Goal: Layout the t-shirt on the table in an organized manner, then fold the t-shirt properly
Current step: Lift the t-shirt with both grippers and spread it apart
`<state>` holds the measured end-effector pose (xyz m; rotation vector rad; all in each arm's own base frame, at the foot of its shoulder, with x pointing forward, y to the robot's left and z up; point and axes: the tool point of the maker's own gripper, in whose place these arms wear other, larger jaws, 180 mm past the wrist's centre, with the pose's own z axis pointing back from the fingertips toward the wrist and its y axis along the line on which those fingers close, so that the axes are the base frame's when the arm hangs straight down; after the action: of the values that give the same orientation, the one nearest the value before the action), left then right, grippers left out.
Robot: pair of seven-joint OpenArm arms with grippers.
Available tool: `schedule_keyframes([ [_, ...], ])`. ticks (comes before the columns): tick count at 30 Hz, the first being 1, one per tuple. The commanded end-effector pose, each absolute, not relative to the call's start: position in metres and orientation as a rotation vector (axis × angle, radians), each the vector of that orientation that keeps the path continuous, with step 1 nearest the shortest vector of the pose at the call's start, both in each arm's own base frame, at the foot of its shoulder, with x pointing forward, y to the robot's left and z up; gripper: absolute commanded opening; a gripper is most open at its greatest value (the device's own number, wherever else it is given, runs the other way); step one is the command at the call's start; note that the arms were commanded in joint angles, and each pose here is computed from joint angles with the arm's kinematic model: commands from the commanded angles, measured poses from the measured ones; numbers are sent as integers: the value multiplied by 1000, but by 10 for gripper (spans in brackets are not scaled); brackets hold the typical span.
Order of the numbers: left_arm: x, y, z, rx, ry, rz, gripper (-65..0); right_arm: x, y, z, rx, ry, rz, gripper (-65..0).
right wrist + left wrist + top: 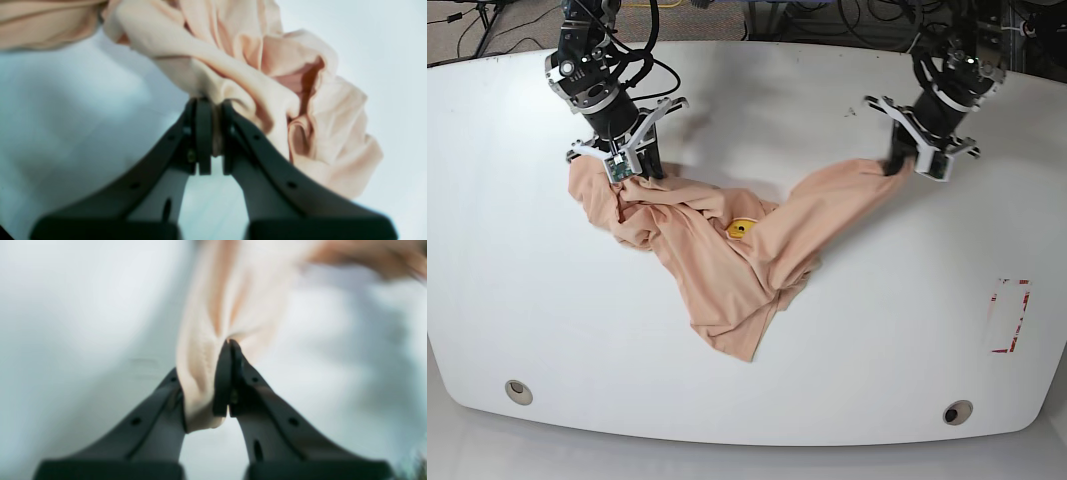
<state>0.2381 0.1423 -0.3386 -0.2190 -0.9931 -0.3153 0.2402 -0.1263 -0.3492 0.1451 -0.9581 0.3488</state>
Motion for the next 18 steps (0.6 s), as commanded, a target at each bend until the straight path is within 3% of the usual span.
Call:
schedule_keyframes([
  [1,264,177,-302,-148,-1124,-254,-647,264,-142,-320,103,-1070,326,-650],
  [10,320,252,-228,-75,-1254,-49,-647,312,-171,-275,7,-1204,321,-650],
  [18,364,269,-162,-18,-1366,-25,-646,354,-176,-227,-35,-1320,329,-650],
])
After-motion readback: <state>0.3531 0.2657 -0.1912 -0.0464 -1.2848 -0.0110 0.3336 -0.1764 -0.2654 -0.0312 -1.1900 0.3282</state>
